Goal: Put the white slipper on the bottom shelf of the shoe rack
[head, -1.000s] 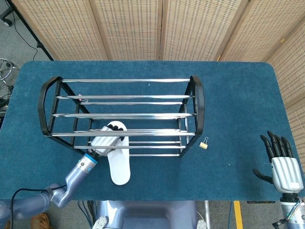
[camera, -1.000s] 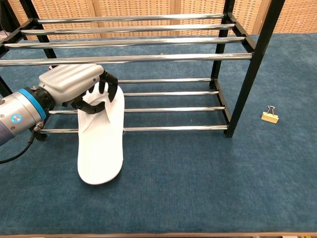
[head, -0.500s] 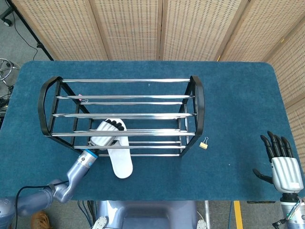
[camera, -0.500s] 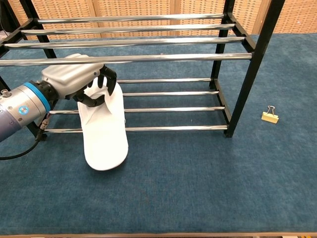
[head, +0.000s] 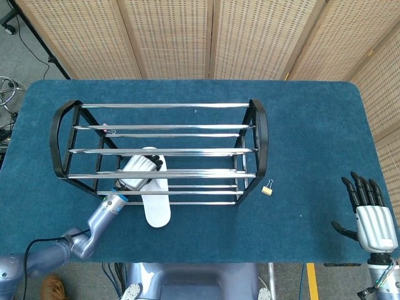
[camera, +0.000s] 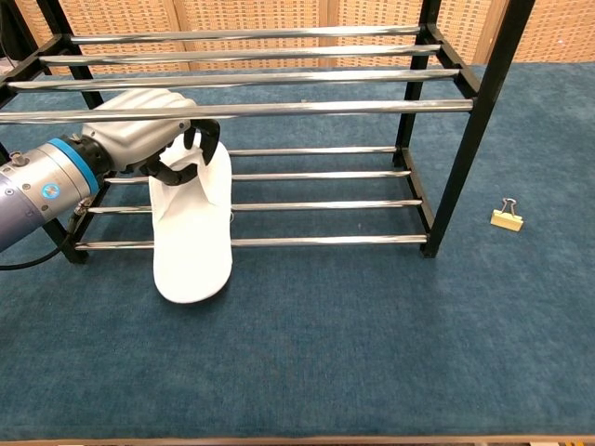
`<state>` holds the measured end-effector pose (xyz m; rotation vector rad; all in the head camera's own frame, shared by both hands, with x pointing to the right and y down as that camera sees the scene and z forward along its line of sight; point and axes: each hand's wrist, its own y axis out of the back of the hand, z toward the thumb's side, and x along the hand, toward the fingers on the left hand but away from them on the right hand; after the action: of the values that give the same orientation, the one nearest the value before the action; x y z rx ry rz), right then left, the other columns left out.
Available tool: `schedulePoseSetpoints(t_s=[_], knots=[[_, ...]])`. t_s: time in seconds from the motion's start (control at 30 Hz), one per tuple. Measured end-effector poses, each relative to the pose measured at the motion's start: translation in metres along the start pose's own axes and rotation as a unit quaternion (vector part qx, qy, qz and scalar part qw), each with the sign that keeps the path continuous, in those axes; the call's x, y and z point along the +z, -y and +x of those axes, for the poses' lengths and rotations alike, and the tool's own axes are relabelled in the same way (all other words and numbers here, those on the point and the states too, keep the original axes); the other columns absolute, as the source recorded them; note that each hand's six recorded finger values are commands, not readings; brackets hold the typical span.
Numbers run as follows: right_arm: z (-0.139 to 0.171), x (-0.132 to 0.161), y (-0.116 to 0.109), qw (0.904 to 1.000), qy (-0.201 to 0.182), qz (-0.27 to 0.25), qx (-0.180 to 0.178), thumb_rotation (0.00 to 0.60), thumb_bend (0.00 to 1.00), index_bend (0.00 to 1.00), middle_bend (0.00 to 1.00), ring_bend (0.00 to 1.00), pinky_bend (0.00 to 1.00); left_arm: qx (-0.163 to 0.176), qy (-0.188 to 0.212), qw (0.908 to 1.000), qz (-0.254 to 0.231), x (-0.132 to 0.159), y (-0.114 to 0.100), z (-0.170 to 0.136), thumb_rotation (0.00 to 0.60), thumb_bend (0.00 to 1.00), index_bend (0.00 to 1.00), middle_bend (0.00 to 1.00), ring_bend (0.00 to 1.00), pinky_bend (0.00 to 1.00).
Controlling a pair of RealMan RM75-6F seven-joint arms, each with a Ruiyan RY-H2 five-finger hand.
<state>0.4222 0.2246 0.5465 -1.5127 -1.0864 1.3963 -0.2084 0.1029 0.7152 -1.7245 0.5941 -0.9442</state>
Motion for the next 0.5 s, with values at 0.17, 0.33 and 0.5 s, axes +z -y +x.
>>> schedulePoseSetpoints(t_s=[0.17,0.33,0.5], knots=[[0.0000,0.0000,0.0000,1.0000,0.000,0.000,0.000,0.600,0.00,0.00,0.00,0.00,0.00,0.004,0.001,1.0000,-0.003,0.0016,-0.0009,-0.0005,0.600,0.47,0.71,0.51,0.44,0.53],[0.0000,0.0000,0.0000,1.0000,0.000,0.000,0.000,0.600,0.00,0.00,0.00,0.00,0.00,0.004,-0.001,1.0000,-0.004,0.0018,-0.0009,-0.0008,0.600,0.46,0.68,0.46,0.39,0.53],[0.0000,0.0000,0.0000,1.0000,0.000,0.000,0.000,0.600,0.00,0.00,0.00,0.00,0.00,-0.002,-0.001,1.0000,-0.005,0.0032,0.0002,-0.0018,0.600,0.42,0.57,0.35,0.29,0.53]])
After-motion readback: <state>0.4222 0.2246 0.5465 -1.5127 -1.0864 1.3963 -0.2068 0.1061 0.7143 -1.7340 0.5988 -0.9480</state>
